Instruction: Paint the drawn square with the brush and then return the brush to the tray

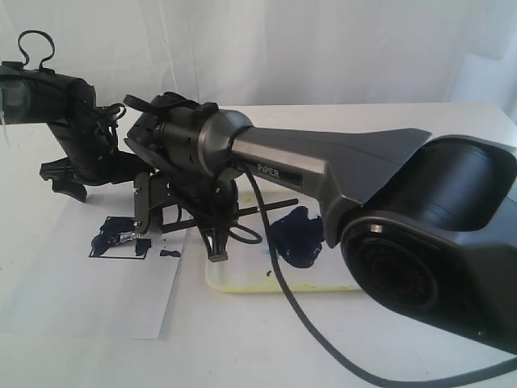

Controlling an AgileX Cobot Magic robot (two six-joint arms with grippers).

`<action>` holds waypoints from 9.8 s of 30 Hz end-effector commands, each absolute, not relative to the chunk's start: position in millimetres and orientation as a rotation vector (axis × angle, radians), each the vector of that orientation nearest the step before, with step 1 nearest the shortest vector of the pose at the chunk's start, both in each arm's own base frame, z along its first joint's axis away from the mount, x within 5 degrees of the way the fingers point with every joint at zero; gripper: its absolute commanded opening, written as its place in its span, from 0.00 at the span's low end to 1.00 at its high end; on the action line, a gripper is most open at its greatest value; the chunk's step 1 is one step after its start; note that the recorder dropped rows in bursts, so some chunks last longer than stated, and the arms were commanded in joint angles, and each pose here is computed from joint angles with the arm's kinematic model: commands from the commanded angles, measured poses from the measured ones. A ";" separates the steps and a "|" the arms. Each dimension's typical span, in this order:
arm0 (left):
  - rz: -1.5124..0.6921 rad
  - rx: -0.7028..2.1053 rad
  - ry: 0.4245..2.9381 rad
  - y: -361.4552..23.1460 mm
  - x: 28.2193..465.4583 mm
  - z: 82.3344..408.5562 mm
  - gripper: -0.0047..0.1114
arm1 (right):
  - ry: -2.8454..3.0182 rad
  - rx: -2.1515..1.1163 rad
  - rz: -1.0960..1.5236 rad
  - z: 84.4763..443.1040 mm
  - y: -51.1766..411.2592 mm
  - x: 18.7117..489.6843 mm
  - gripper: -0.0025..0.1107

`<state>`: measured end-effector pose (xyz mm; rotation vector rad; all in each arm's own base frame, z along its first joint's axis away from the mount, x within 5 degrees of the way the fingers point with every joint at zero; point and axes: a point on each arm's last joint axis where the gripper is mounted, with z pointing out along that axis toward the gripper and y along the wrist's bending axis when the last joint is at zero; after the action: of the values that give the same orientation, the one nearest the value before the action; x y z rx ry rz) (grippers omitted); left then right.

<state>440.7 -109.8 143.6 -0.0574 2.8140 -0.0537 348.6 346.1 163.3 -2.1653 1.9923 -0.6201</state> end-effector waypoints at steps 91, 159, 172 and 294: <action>0.032 -0.077 3.012 -103.3 424.7 113.0 0.94 | 2.141 -2.079 -0.559 166.9 335.2 334.6 0.02; 0.032 -0.075 3.006 -103.3 425.3 113.0 0.94 | 2.188 -2.107 -0.555 156.6 313.5 326.2 0.02; 0.032 -0.075 3.006 -103.3 425.3 113.0 0.94 | 2.160 -2.064 -0.687 151.2 303.0 343.2 0.02; 0.022 -0.039 2.983 -104.0 427.3 114.0 0.94 | 2.669 -1.813 -0.569 188.4 126.5 340.0 0.02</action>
<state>439.7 -109.5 144.1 -0.0505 2.8231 -0.0482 339.4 140.8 186.6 -1.8697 2.6462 -0.5803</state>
